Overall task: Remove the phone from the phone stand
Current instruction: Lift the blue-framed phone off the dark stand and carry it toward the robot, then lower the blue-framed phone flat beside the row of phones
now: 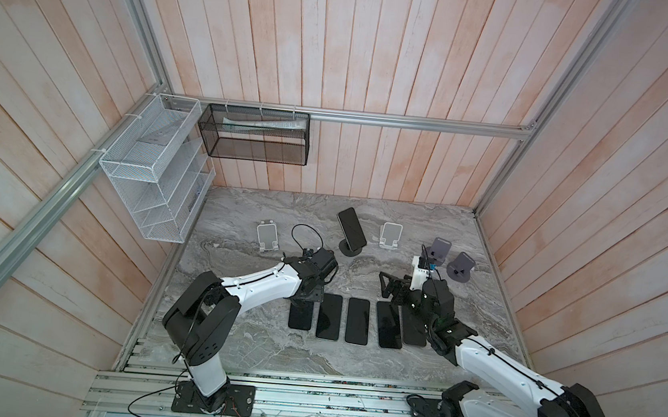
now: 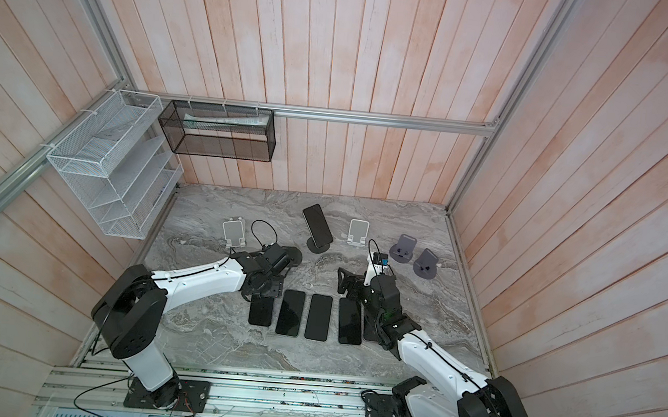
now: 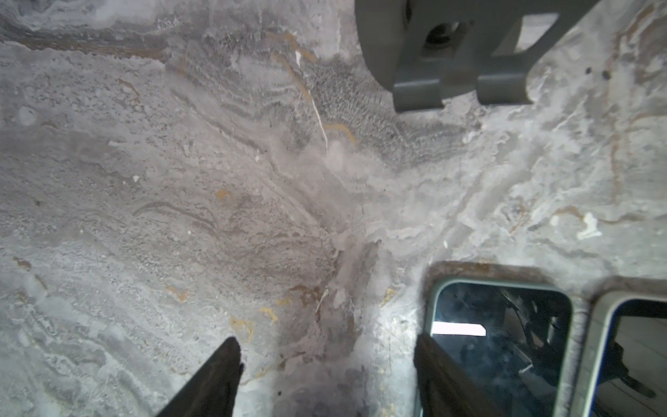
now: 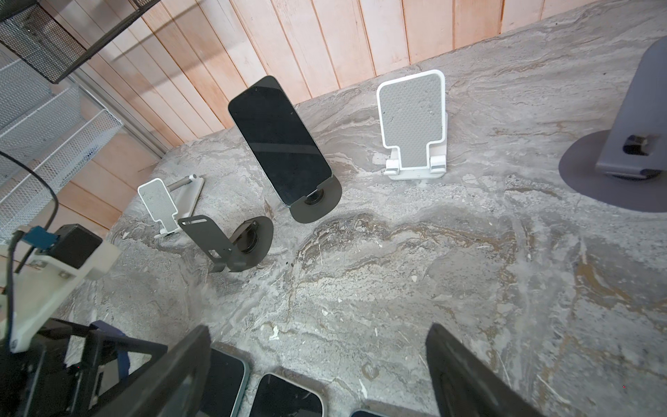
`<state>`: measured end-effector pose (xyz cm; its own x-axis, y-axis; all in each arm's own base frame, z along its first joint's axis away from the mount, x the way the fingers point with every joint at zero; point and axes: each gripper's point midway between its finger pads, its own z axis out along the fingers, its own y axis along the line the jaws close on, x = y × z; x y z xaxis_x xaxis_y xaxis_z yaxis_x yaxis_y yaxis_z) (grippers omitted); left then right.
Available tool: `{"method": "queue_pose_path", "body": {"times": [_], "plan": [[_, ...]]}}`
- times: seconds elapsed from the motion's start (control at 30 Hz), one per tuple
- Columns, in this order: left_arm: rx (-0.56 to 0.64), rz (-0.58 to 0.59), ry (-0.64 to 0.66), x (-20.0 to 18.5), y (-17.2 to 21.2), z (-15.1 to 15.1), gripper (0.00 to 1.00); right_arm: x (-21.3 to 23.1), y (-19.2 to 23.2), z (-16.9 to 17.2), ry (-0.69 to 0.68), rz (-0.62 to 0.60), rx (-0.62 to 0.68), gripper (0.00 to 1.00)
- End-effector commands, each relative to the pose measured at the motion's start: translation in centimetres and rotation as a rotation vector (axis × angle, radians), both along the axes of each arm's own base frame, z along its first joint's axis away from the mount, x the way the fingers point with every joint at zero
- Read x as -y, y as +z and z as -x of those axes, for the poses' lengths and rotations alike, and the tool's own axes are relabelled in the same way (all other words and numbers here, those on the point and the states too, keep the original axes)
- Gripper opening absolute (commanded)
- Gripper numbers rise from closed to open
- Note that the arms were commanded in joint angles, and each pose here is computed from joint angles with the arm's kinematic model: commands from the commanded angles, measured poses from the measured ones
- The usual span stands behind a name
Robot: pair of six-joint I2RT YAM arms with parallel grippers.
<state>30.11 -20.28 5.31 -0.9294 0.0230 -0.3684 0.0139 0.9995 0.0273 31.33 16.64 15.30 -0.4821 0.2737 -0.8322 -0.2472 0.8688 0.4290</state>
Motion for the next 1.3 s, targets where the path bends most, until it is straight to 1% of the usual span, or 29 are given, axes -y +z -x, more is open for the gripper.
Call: {"method": "queue_pose_path", "body": {"times": [0.0, 0.2, 0.4, 0.63, 1.0, 1.13, 1.27], "plan": [[-0.018, -0.031, 0.026, -0.6, -2.2, 0.4, 0.52, -0.2, 0.8, -0.2, 0.000, 0.000, 0.022, 0.94], [-0.017, -0.020, 0.040, -0.7, -3.2, 0.6, 0.53, -0.2, 0.8, -0.2, 0.002, -0.001, 0.021, 0.94], [-0.001, -0.039, 0.051, -1.1, -4.1, 0.3, 0.53, -0.6, 0.8, -0.2, 0.022, -0.001, 0.020, 0.94], [0.019, -0.032, 0.049, -1.1, -4.8, -0.1, 0.57, -0.3, 0.6, -0.3, -0.001, 0.010, 0.013, 0.94], [0.005, -0.205, 0.112, -4.0, -6.3, 0.7, 0.68, -0.3, 0.5, -0.4, -0.003, 0.012, 0.013, 0.94], [-0.008, -0.222, 0.123, -4.2, -6.4, 1.1, 0.71, -0.4, 0.6, -0.3, 0.002, 0.011, 0.013, 0.94], [-0.004, -0.228, 0.111, -3.9, -6.2, 1.0, 0.72, -0.3, 0.5, -0.4, 0.001, 0.012, 0.011, 0.94]]}}
